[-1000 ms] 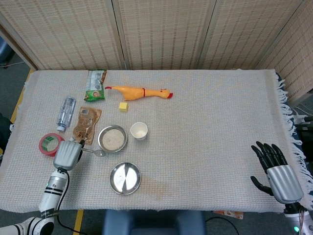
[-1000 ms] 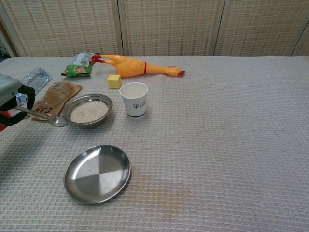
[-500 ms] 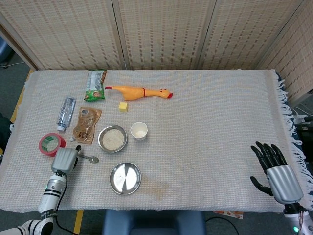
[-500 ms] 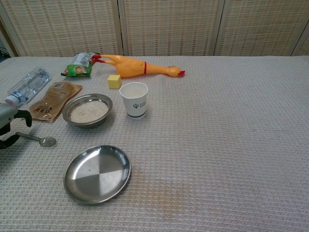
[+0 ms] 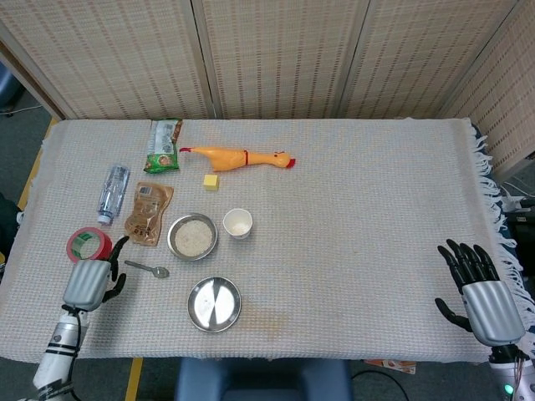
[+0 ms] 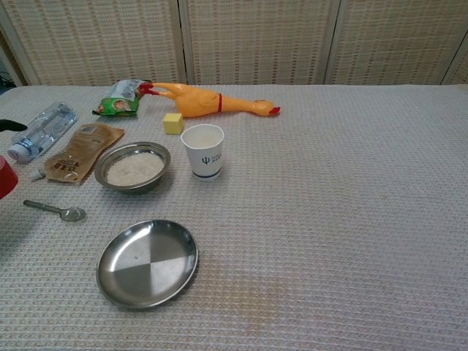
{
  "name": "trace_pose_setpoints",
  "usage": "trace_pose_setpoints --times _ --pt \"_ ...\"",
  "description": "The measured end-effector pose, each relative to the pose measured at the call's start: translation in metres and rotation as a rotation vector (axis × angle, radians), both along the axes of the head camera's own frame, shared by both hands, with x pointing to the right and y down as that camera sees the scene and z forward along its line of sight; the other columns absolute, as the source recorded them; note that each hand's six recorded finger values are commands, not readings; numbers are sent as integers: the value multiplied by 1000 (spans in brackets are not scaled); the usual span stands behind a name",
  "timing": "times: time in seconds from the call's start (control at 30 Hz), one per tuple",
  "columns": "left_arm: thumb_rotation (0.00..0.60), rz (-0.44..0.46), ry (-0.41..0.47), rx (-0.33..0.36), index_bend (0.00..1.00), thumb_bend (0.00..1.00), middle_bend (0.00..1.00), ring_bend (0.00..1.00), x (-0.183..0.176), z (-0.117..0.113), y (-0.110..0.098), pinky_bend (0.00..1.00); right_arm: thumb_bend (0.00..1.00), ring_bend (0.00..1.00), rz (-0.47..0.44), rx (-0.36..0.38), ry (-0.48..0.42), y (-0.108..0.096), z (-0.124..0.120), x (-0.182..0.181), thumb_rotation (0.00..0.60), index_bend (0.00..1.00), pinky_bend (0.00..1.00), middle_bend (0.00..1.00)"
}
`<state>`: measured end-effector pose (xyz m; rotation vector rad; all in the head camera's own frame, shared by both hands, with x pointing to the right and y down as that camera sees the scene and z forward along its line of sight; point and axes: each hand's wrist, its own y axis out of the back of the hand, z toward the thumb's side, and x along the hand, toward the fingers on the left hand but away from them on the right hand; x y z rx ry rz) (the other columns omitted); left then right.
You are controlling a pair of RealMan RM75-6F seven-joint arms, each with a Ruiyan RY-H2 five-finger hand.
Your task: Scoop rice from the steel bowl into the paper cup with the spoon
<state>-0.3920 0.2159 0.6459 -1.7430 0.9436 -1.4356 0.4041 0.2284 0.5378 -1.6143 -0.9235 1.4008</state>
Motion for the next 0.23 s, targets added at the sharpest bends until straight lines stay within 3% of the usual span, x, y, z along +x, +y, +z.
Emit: trace_pose_setpoints --times 0.13,0.23 --pt "600 -75 165 48 16 418 0 0 -22 -40 11 111 170 0 19 -13 46 0 4 3 600 0 0 0" --pt "600 -71 206 103 11 417 0 0 -32 -68 23 108 170 0 23 -26 51 0 6 1 600 0 0 0"
